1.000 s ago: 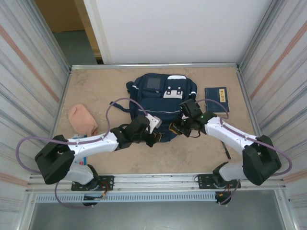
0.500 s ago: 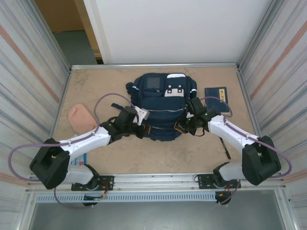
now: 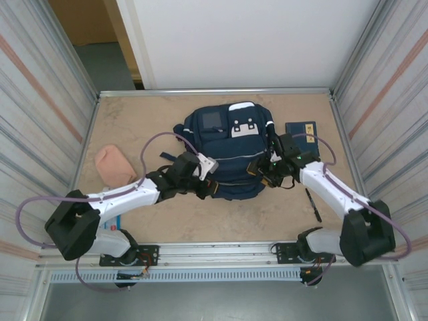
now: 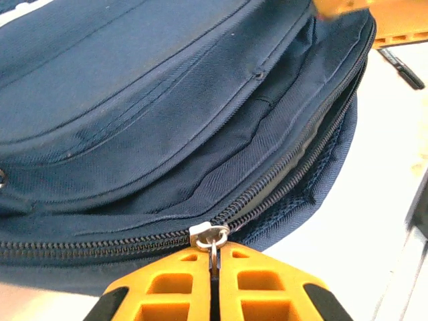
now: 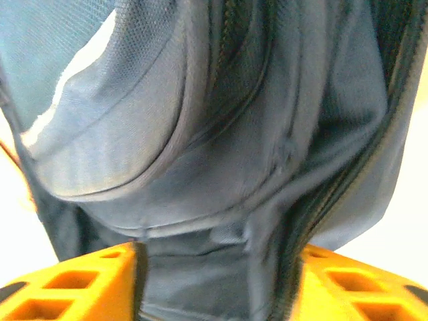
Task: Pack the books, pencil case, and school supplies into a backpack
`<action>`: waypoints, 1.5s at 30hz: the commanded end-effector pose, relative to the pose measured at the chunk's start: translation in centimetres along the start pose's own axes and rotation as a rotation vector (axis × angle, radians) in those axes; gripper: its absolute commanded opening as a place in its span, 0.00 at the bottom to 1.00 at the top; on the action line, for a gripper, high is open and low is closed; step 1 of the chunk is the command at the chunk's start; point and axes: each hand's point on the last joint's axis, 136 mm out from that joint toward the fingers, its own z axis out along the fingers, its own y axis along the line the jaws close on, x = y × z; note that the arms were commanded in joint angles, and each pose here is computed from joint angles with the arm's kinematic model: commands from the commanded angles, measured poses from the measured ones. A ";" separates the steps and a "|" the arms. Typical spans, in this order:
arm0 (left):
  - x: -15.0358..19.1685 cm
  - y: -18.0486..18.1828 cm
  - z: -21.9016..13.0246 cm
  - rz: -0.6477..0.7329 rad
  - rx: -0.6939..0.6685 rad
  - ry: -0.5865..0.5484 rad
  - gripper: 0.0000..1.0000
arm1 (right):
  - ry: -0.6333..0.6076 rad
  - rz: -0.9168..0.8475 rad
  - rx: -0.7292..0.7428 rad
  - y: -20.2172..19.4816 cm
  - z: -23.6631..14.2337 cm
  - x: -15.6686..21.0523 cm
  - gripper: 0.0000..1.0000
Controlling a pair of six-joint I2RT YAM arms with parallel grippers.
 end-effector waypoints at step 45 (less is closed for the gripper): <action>-0.6 15.5 -1.8 -0.507 -0.269 -0.033 0.00 | -0.025 0.189 -0.069 4.5 -2.3 5.4 0.00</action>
